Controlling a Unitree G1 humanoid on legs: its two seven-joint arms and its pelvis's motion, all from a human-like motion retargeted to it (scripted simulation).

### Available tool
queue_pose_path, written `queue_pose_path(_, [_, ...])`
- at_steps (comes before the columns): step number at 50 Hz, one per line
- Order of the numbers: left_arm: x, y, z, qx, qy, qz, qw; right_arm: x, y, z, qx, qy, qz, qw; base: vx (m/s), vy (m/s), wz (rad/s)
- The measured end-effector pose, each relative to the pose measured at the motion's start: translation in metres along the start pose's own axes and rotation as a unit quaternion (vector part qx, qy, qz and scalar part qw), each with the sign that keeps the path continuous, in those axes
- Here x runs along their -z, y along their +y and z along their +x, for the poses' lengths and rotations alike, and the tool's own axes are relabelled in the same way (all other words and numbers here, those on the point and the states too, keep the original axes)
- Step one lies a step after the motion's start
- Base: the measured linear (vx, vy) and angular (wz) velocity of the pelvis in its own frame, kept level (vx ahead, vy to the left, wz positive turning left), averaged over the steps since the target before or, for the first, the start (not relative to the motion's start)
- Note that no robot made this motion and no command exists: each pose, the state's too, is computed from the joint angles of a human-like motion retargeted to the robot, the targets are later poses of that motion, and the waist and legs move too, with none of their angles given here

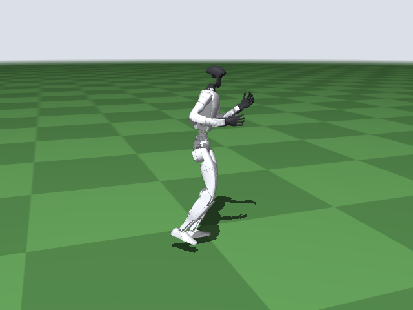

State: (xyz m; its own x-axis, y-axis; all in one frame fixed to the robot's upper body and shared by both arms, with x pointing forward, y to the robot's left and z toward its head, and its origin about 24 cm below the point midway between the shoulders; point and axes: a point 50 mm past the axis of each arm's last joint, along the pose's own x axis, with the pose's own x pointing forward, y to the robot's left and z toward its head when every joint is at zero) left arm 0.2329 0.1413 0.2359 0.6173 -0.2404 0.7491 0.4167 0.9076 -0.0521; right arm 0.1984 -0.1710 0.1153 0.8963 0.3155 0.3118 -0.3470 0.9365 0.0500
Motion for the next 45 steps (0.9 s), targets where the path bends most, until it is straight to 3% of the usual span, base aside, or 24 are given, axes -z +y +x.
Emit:
queue_pose_path(3, [-0.031,-0.026,0.015,0.056,-0.096,-0.054,0.992,-0.025,0.005,-0.016,-0.037,-0.020,0.011,0.999,0.66,-0.09,3.06])
queue_pose_path(7, [-0.056,-0.031,0.010,0.043,-0.171,-0.124,0.976,-0.042,0.009,-0.031,-0.041,-0.024,0.009,0.999,0.63,-0.19,3.19])
queue_pose_path(10, [-0.061,-0.029,0.003,0.041,-0.186,-0.097,0.977,-0.051,0.010,-0.036,-0.023,-0.038,-0.018,0.999,0.45,-0.30,3.10])
queue_pose_path(12, [-0.050,-0.024,-0.002,0.038,-0.155,-0.201,0.967,-0.053,0.009,-0.030,-0.019,-0.056,-0.022,0.998,0.32,-0.33,2.51])
queue_pose_path(16, [0.007,0.017,-0.048,-0.113,0.032,-0.091,0.989,-0.050,0.003,0.006,-0.053,-0.077,-0.058,0.994,0.36,-0.23,1.48])
queue_pose_path(18, [0.013,0.031,-0.088,-0.193,0.094,-0.133,0.968,-0.065,0.015,0.034,-0.075,-0.147,-0.082,0.983,0.52,-0.12,1.08])
queue_pose_path(20, [0.001,0.035,-0.114,-0.198,0.134,-0.143,0.960,-0.093,0.039,0.048,-0.100,-0.246,-0.039,0.963,0.61,-0.06,1.13])
queue_pose_path(22, [-0.018,0.042,-0.133,-0.181,0.197,-0.066,0.961,-0.117,0.056,0.044,-0.121,-0.324,0.008,0.938,0.66,0.35,1.41])
queue_pose_path(26, [-0.038,0.048,-0.148,-0.192,0.226,0.001,0.955,-0.134,0.083,0.032,-0.200,-0.370,0.058,0.905,0.71,0.33,1.52])
queue_pose_path(30, [-0.024,0.040,-0.120,-0.179,0.153,0.005,0.972,-0.105,0.083,0.039,-0.230,-0.278,0.032,0.932,0.63,0.19,1.98])
queue_pose_path(34, [0.003,0.023,-0.038,-0.095,0.038,0.028,0.994,-0.031,0.044,0.039,-0.082,-0.112,-0.003,0.990,0.59,0.09,3.03])
queue_pose_path(37, [-0.020,-0.004,0.029,-0.040,-0.109,0.039,0.992,0.000,0.011,0.003,0.023,-0.020,0.003,1.000,0.78,0.02,3.55])
queue_pose_path(41, [-0.087,-0.031,0.065,-0.014,-0.309,0.046,0.950,-0.025,-0.006,-0.037,0.014,0.007,0.000,1.000,1.06,-0.05,2.65])
queue_pose_path(45, [-0.110,-0.035,0.062,-0.031,-0.383,0.051,0.922,-0.022,-0.012,-0.054,-0.018,0.079,-0.014,0.997,1.26,-0.25,1.55])
